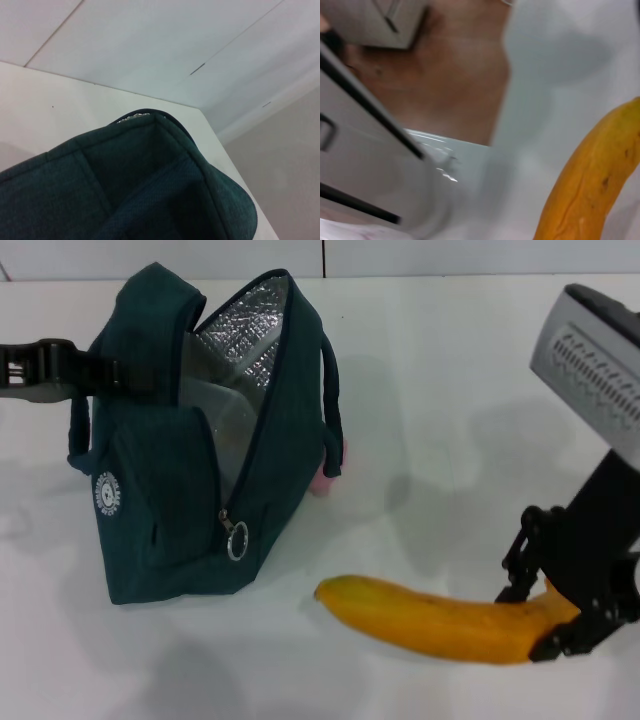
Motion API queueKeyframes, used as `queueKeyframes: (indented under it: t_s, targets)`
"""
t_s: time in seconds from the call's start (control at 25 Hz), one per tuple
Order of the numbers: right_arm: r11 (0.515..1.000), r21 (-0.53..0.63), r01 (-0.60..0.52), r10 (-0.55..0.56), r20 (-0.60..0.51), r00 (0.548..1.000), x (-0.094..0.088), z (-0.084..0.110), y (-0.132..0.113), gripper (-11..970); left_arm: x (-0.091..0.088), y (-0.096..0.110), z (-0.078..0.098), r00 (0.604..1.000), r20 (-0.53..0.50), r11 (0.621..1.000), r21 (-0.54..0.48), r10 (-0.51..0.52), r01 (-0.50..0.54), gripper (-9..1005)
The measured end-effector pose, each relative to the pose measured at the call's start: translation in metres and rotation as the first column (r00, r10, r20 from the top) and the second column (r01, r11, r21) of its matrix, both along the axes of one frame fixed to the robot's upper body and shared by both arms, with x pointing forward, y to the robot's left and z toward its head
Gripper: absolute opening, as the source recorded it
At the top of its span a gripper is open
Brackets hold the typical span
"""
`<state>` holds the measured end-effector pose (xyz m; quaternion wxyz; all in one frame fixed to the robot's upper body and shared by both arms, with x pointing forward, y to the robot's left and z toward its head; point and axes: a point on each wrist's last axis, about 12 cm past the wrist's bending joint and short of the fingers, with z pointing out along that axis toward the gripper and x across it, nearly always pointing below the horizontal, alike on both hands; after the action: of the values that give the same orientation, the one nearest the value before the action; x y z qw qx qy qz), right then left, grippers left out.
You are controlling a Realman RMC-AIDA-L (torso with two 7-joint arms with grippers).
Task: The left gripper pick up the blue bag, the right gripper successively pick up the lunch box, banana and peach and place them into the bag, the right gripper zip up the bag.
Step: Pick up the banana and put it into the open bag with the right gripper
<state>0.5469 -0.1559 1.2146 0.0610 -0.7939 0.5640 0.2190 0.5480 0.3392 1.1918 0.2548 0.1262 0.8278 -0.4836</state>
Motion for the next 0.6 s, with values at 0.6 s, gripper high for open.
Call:
queueKeyframes:
  t_s: [0.6]
  targets:
    - [0.764,0.439,0.473,-0.235,-0.494,0.837,0.021,0.046,-0.052,454,-0.001,-0.002,-0.002,1.0,0.02,1.0,0.003,-0.014,0.013,49]
